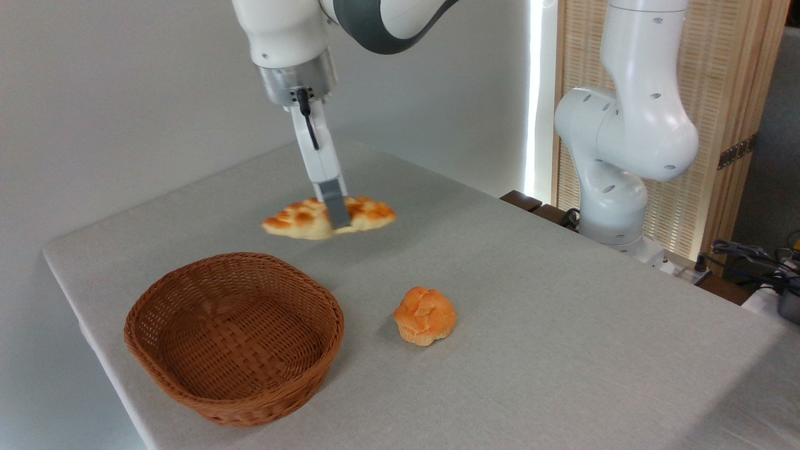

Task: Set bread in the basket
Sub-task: 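Lift the braided roll and carry it over the wicker basket, then lower the roll into the basket and open the gripper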

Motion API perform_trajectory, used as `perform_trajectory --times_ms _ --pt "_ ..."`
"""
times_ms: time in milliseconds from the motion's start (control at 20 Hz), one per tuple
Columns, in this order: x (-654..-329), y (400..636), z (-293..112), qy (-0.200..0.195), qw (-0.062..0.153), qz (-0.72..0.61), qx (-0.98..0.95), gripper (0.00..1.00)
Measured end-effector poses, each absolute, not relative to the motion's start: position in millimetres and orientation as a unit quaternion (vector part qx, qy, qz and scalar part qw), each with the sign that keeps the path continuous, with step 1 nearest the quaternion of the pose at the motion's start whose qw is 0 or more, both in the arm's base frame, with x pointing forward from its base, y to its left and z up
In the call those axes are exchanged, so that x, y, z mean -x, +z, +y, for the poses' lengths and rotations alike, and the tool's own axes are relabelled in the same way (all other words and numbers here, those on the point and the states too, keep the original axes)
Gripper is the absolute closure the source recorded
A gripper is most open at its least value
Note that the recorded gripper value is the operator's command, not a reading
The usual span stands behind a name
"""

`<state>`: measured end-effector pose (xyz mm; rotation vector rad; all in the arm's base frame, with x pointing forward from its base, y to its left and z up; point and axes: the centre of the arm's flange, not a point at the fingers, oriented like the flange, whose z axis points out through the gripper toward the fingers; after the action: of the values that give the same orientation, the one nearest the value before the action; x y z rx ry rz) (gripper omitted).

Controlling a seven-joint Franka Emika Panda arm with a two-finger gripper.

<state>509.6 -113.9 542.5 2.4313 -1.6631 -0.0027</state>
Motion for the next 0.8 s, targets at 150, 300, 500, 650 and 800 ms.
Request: perform_trajectory --times_ms 150,300,500,650,800 --pt "-551 545 -119 0.033 0.100 -0.484 -0.869 0.63" --pt "-589 530 -136 0.085 0.085 -0.421 -0.899 0.63" --pt "-611 511 -149 0.121 0.076 -0.404 -0.904 0.28" --pt "-614 496 -158 0.111 0.067 -0.415 -0.900 0.14" --pt "-619 478 -178 0.114 0.059 -0.426 -0.895 0.05"
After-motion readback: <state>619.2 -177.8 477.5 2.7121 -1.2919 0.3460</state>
